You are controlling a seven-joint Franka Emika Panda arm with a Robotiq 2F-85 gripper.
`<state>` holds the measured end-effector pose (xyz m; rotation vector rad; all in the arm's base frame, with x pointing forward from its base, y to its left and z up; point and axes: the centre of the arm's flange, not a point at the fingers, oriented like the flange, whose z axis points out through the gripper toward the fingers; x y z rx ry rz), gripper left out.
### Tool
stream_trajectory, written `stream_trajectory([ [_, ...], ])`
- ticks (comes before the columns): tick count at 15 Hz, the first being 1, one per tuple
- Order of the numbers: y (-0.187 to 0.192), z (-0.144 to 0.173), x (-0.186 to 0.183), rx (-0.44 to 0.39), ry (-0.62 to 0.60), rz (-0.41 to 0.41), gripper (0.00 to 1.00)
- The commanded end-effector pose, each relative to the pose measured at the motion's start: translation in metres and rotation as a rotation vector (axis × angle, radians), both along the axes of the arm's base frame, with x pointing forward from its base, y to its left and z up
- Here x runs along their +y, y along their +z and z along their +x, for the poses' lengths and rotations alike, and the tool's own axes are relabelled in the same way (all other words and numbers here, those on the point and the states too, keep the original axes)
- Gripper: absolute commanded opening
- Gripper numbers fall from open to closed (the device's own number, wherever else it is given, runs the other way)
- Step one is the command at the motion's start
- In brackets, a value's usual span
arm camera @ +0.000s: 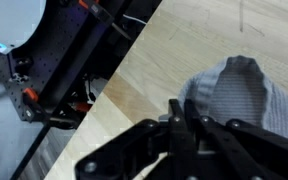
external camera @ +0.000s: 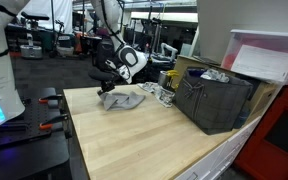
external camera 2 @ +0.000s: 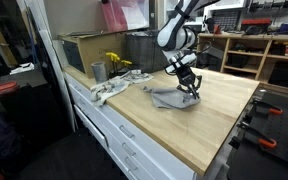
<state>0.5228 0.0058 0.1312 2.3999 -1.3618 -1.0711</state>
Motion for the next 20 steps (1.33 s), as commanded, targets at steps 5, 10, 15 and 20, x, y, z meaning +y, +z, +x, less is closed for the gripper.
stream_trajectory([
  [5,0.04,-0.007,-0.006,-0.044,-0.067,-0.026,0.71],
  [10,0.06,0.039,-0.014,-0.269,0.086,-0.008,1.0],
  [15,0.062,0.078,-0.018,-0.473,0.297,0.067,1.0],
  [20,0.041,0.088,-0.012,-0.599,0.515,0.22,1.0],
])
